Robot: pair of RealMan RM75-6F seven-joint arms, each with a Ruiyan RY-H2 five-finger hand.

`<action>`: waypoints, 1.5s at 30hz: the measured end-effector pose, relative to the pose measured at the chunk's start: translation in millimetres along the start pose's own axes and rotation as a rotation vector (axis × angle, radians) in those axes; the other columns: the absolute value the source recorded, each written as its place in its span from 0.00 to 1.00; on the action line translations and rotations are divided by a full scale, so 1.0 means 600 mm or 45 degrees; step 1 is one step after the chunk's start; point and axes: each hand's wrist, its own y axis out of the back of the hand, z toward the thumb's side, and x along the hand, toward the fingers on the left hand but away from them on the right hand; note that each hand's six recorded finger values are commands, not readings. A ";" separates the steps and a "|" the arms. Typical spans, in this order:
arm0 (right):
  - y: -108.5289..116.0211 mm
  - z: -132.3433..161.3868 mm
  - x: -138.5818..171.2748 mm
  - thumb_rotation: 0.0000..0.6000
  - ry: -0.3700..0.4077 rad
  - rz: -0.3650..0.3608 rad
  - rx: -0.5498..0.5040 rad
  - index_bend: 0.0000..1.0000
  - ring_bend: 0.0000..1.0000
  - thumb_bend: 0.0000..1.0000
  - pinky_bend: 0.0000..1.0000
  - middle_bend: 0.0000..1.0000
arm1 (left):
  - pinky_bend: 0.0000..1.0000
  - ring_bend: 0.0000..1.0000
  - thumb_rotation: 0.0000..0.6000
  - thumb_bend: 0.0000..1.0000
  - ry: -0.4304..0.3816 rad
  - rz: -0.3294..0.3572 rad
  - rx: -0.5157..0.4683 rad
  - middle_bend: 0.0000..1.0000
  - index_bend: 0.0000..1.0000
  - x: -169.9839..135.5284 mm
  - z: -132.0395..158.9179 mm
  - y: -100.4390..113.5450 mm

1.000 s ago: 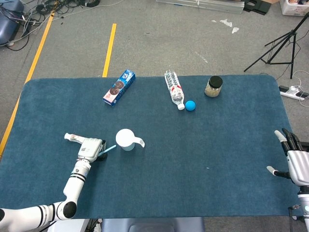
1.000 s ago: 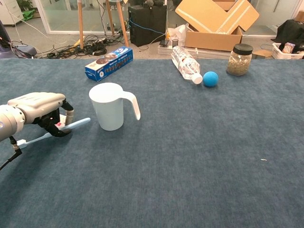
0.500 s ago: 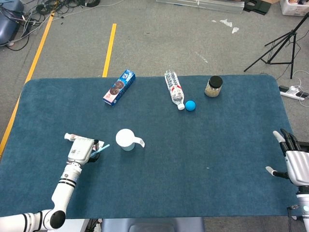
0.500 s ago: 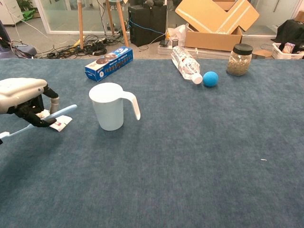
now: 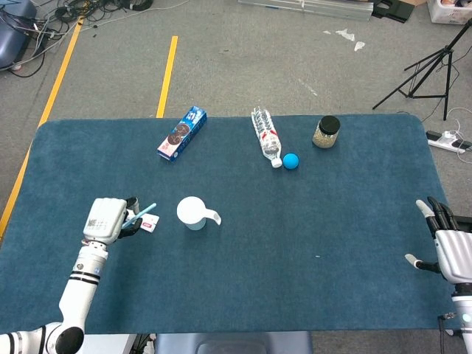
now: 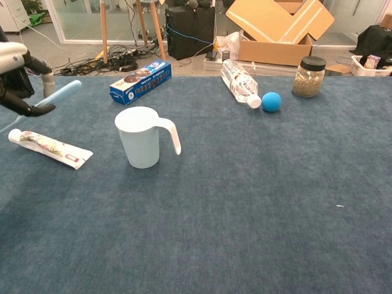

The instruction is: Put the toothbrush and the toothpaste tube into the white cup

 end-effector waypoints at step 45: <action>0.021 -0.013 0.004 1.00 -0.004 -0.014 -0.059 0.03 0.06 0.00 0.50 0.03 | 1.00 1.00 1.00 0.72 -0.223 0.243 -0.914 1.00 0.67 0.138 0.203 -0.021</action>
